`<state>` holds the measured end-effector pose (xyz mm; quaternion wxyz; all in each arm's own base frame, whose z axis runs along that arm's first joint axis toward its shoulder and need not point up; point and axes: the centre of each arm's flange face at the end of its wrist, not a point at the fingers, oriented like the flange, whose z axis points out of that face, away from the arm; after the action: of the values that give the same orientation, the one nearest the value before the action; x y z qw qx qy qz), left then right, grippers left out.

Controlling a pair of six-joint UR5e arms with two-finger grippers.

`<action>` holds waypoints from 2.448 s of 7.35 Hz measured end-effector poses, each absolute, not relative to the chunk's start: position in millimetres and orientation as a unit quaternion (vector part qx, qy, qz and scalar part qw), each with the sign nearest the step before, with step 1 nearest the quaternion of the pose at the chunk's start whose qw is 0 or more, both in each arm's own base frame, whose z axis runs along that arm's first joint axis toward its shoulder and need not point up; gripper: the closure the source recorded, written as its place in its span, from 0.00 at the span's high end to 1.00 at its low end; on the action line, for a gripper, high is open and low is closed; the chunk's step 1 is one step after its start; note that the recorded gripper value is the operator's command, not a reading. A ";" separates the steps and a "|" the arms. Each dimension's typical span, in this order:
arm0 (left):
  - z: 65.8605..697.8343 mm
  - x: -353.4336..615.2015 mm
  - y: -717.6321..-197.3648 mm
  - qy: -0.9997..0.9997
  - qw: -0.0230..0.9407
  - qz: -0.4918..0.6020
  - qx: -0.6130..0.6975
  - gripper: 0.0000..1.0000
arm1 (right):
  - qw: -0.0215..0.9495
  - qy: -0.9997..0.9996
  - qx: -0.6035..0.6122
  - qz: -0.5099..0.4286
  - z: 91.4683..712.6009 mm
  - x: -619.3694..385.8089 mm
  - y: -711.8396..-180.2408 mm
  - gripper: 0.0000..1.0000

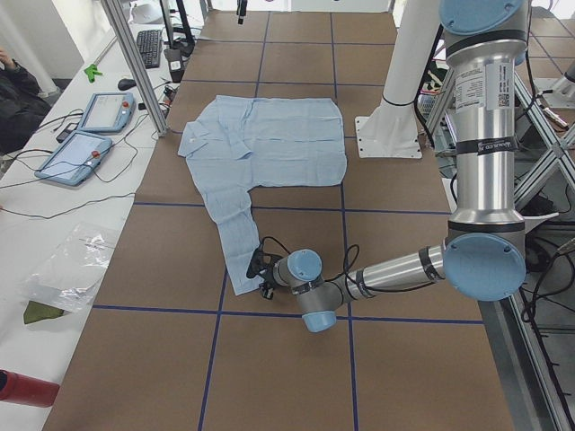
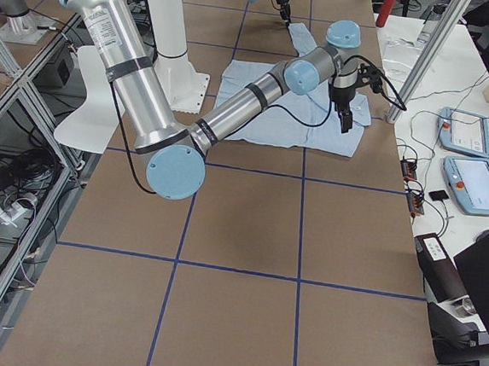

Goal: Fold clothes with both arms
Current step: 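Lower the left gripper onto the other sleeve cuff and grasp it, then carry the grasped sleeve across the shirt body with the left gripper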

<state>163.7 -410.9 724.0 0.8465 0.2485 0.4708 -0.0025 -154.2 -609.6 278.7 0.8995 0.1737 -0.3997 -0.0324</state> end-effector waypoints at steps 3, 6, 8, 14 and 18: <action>714.6 160.9 -408.2 0.480 0.839 0.006 0.257 0.00 | 0.900 -0.399 0.173 -0.032 279.0 -155.0 -609.8 0.99; 646.5 170.7 -431.4 0.512 0.803 0.021 0.306 0.00 | 0.900 -0.399 0.172 -0.031 279.3 -155.2 -610.3 0.99; 584.9 194.4 -475.9 0.527 0.783 0.024 0.330 0.00 | 0.900 -0.399 0.172 -0.031 280.0 -155.3 -610.3 0.99; 347.6 309.6 -609.5 0.546 0.771 0.035 0.327 0.00 | 0.900 -0.399 0.172 -0.030 279.3 -155.2 -610.5 1.00; 211.8 424.3 -571.8 0.624 0.718 0.009 0.309 0.00 | 0.900 -0.399 0.172 -0.030 279.9 -155.9 -610.8 0.99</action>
<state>424.3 -571.8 211.8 0.7180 0.3090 0.6237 0.0094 -155.9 -610.8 279.9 0.9004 0.1716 -0.3987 -0.0301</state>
